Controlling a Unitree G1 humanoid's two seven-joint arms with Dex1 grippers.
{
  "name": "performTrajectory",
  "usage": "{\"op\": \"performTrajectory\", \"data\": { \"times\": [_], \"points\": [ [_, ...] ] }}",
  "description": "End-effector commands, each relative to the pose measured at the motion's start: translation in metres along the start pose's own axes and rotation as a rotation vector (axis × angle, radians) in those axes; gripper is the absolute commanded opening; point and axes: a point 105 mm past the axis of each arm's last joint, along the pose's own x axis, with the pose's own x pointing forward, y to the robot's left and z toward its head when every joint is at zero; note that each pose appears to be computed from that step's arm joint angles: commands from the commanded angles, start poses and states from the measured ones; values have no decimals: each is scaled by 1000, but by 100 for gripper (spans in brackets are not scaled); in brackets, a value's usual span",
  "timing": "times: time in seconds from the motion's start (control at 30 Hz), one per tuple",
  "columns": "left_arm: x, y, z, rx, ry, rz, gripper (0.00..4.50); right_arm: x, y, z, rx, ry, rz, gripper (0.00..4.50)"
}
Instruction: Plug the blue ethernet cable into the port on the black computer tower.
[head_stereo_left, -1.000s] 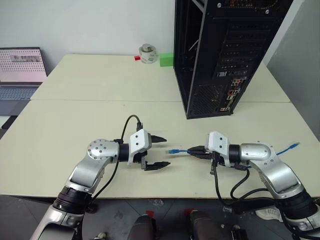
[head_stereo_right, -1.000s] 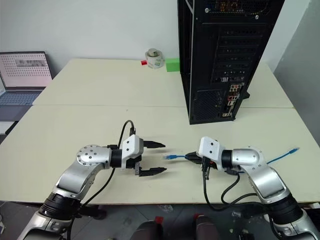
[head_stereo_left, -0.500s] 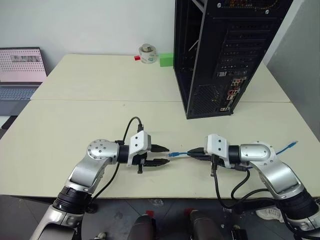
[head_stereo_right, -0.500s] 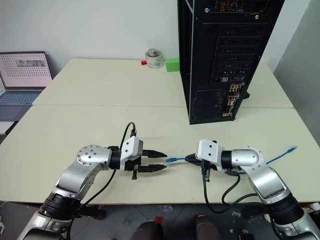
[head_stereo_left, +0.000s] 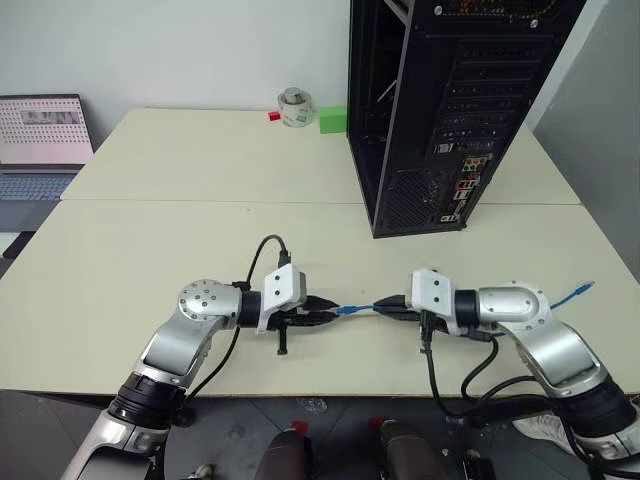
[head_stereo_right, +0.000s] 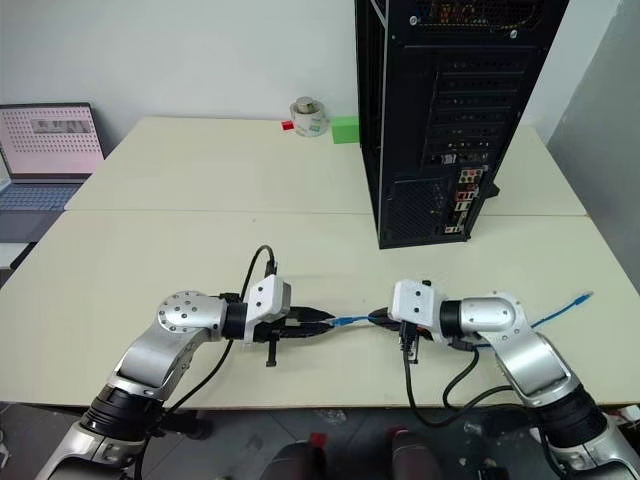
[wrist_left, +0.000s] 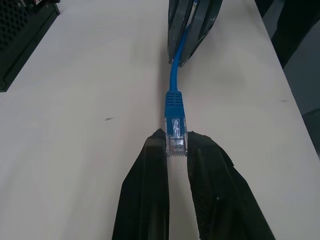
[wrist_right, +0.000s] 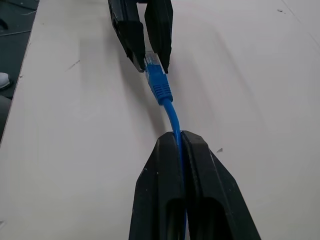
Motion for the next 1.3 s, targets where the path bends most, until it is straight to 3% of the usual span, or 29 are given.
{"op": "performTrajectory", "data": {
  "times": [0.03, 0.33, 0.5, 0.67, 0.83, 1.23, 1.3],
  "points": [
    [2, 0, 15, 51, -69, 19, 28, -3, -1, 18, -49, -36, 24, 59],
    [-2, -2, 24, 215, -114, 85, 28, -33, 5, 18, 112, -14, 107, 269],
    [-2, 0, 24, 533, -100, 142, 28, -28, 6, 27, 343, -125, 103, 392],
    [-3, -2, 28, 832, -132, 184, 28, -19, 0, 34, 520, -211, 82, 393],
    [-6, 0, 34, 961, -184, 246, 28, -11, -1, 36, 613, -248, 85, 393],
    [-2, -2, 36, 1045, -214, 274, 28, 0, -8, 37, 670, -288, 66, 393],
    [-2, -2, 37, 1052, -217, 276, 28, 0, -9, 37, 671, -289, 64, 364]
  ]
}}
